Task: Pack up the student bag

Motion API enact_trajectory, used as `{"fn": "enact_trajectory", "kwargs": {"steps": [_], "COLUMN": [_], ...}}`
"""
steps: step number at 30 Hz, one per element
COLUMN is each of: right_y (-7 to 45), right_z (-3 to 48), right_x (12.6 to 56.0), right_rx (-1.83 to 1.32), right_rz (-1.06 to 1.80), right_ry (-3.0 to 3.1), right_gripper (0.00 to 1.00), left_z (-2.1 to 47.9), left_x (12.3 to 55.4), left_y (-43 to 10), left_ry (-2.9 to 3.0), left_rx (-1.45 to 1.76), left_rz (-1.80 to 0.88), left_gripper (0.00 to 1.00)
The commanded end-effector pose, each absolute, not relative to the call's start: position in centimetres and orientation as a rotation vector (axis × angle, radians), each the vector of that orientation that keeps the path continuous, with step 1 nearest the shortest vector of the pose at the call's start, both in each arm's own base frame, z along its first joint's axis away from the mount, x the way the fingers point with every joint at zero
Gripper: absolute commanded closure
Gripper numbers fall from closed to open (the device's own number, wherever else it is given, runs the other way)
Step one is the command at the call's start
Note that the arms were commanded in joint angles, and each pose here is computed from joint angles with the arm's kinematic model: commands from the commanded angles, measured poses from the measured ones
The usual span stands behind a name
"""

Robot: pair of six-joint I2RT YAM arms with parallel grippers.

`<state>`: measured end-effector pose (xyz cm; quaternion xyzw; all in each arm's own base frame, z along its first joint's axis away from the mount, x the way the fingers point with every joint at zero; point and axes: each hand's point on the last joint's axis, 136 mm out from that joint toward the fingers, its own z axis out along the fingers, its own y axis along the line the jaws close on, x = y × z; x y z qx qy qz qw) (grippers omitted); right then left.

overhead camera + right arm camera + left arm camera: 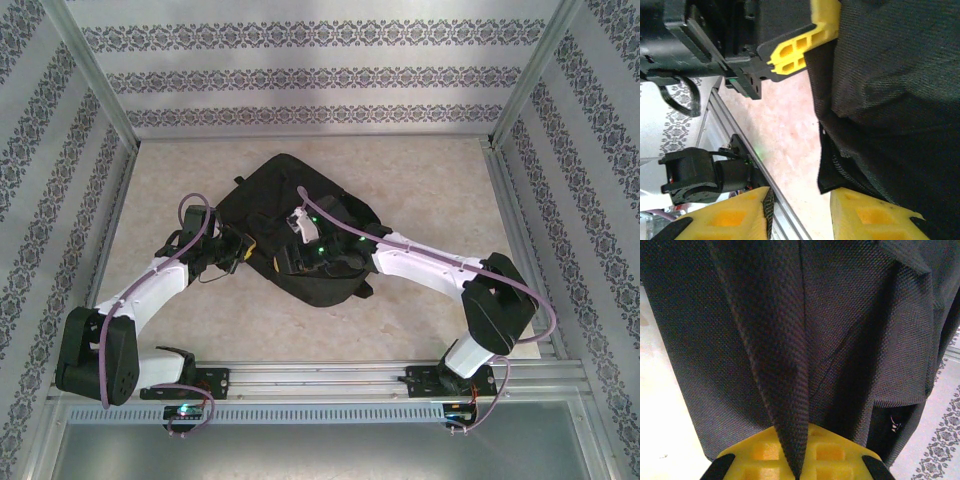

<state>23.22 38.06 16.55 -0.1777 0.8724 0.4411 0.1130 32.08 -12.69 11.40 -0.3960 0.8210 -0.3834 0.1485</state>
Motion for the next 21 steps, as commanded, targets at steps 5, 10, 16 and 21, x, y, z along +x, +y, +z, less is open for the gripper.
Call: {"fn": "enact_trajectory", "kwargs": {"steps": [5,10,16,21], "right_y": [37.8,38.3,35.5,36.5], "right_z": [15.4,15.8,18.1,17.6], "right_x": [24.0,24.6,26.1,25.1], "right_rx": [-0.428,-0.457,-0.438,-0.56], "right_rz": [1.266,1.252,1.082,1.175], "right_ry": [2.595,2.587,2.5,2.537], "right_gripper": [0.58,0.53,0.46,0.46], "left_z": [14.8,14.8,14.8,14.9], "left_x": [33.1,33.0,32.9,33.0], "left_y": [-13.3,-13.4,-13.3,-13.4], "left_ry": [2.282,2.283,2.285,2.284], "left_rx": [-1.069,-1.062,-1.062,-1.06], "left_rz": [-1.21,-1.212,-1.202,-1.208], "left_gripper": [1.0,1.0,1.0,1.0]}}
